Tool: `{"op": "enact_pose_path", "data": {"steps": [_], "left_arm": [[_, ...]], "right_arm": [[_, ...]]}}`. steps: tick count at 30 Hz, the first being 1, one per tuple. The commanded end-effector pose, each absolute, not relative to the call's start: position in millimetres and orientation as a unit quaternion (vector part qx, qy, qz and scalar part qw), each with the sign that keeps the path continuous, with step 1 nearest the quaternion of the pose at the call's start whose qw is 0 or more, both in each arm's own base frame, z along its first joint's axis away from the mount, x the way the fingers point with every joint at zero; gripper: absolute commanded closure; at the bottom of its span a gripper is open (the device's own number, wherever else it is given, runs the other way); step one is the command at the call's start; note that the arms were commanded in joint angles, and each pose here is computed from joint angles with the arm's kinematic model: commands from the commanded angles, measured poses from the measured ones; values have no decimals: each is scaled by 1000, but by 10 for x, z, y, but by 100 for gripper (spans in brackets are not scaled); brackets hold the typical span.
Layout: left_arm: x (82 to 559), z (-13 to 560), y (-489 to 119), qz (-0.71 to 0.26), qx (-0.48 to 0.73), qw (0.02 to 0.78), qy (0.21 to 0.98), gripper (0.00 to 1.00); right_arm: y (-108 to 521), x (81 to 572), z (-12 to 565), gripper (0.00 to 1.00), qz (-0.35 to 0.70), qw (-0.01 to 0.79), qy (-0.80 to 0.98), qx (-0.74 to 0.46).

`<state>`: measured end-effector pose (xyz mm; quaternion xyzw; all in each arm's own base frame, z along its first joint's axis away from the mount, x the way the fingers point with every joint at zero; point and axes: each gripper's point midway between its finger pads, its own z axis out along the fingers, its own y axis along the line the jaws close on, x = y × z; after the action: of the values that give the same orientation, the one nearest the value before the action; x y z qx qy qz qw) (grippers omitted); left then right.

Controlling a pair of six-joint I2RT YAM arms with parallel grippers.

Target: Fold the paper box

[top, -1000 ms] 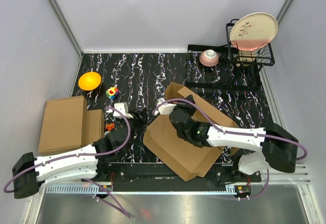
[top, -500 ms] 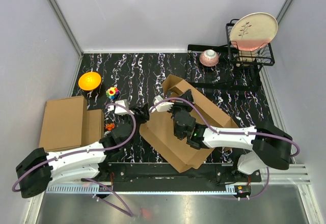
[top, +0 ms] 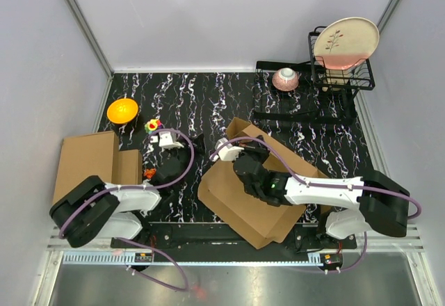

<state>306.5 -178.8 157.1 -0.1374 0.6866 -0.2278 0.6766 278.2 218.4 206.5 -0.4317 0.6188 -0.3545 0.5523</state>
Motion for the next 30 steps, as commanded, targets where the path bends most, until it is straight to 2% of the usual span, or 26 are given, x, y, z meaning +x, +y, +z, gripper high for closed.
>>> {"op": "enact_pose_path", "data": {"steps": [1,8,14,22,30], "left_arm": [[3159,2150,-2121,-340,-112,707,610,37],[3102,2156,-2399,-390,-50,709,585,31],[3180,2009,-2428,-375,-39,708,597,29],[3410,1918,-2149,-342,-75,717,603,28],[3244,2039,-2547,-430,7,696,576,24]], "right_arm": [[2284,2725,2087,100,-289,570,648,-414],[2287,2714,2029,100,-284,563,653,-419],[2262,2721,2075,100,-304,553,646,-431],[2193,2672,2170,100,-288,553,651,-433],[2145,2672,2137,100,-280,552,659,-427]]}}
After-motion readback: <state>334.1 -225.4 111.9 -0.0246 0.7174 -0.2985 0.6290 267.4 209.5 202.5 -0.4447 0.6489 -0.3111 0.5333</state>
